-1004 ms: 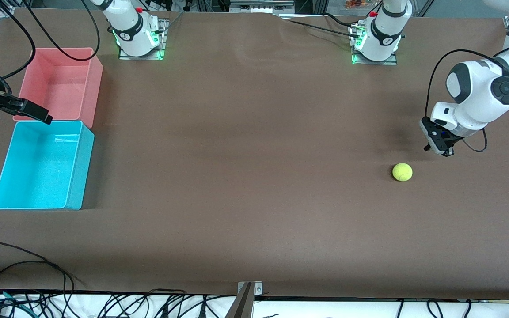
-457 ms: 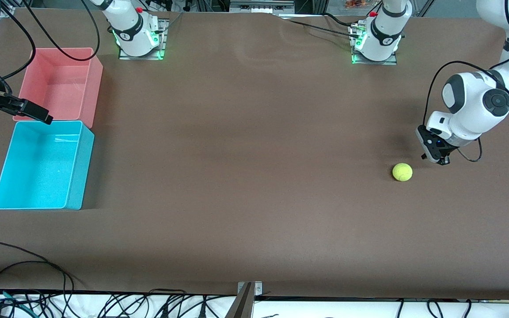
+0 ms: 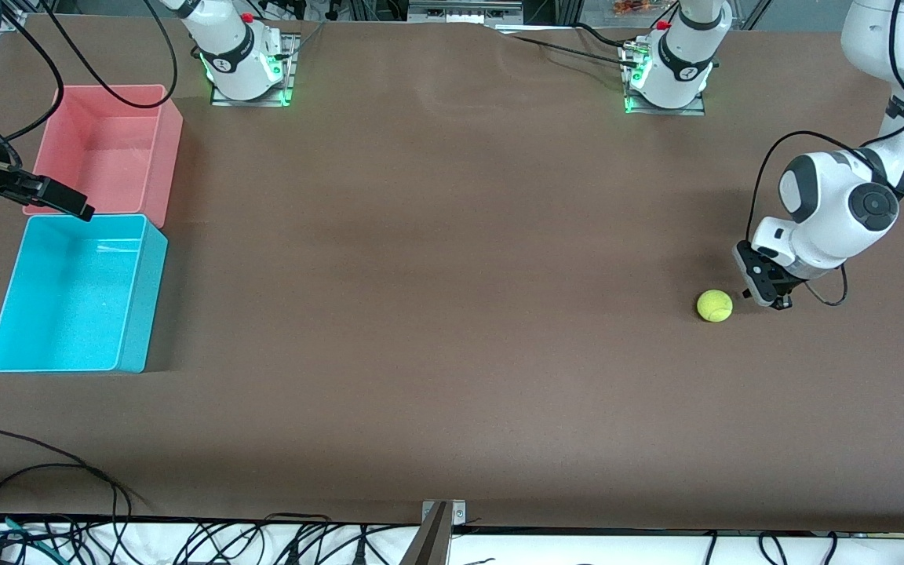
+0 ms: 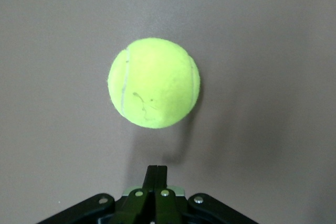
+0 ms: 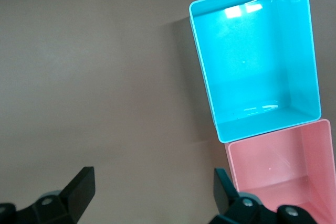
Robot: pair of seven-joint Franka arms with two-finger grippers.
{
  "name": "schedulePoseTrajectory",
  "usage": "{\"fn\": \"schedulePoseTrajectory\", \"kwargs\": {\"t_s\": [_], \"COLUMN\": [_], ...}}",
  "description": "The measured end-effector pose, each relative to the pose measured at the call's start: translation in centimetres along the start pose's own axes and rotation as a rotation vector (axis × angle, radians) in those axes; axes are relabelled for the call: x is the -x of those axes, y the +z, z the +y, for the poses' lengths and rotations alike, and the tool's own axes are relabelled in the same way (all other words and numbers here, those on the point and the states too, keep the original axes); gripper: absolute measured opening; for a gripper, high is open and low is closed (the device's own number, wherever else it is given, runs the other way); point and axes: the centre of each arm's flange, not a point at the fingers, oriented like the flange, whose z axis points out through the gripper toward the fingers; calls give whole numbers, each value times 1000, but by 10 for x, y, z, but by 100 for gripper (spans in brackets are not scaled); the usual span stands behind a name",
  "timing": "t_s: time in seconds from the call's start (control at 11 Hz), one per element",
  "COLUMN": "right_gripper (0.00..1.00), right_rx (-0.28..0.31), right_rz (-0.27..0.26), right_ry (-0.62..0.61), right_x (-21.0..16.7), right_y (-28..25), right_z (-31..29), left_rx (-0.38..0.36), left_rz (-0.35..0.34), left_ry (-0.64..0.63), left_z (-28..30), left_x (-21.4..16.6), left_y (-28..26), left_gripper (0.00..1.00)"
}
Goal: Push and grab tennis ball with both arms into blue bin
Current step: 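Lower the left gripper down beside the yellow-green tennis ball, then push the tennis ball with the left gripper toward the bins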
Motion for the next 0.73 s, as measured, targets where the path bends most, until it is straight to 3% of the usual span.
{"fn": "schedulePoseTrajectory", "kwargs": {"t_s": [0.73], "right_gripper": [100], "right_rx": [2], "right_rz": [-9], "right_ry": [-1], "right_x": [-2], "right_y": [5], "right_z": [-1], "left_rx": [0], "left_rz": [12], "left_ry": [24], "left_z": [-11], "left_x": [-24], "left_y": [27], "left_gripper": [1]}}
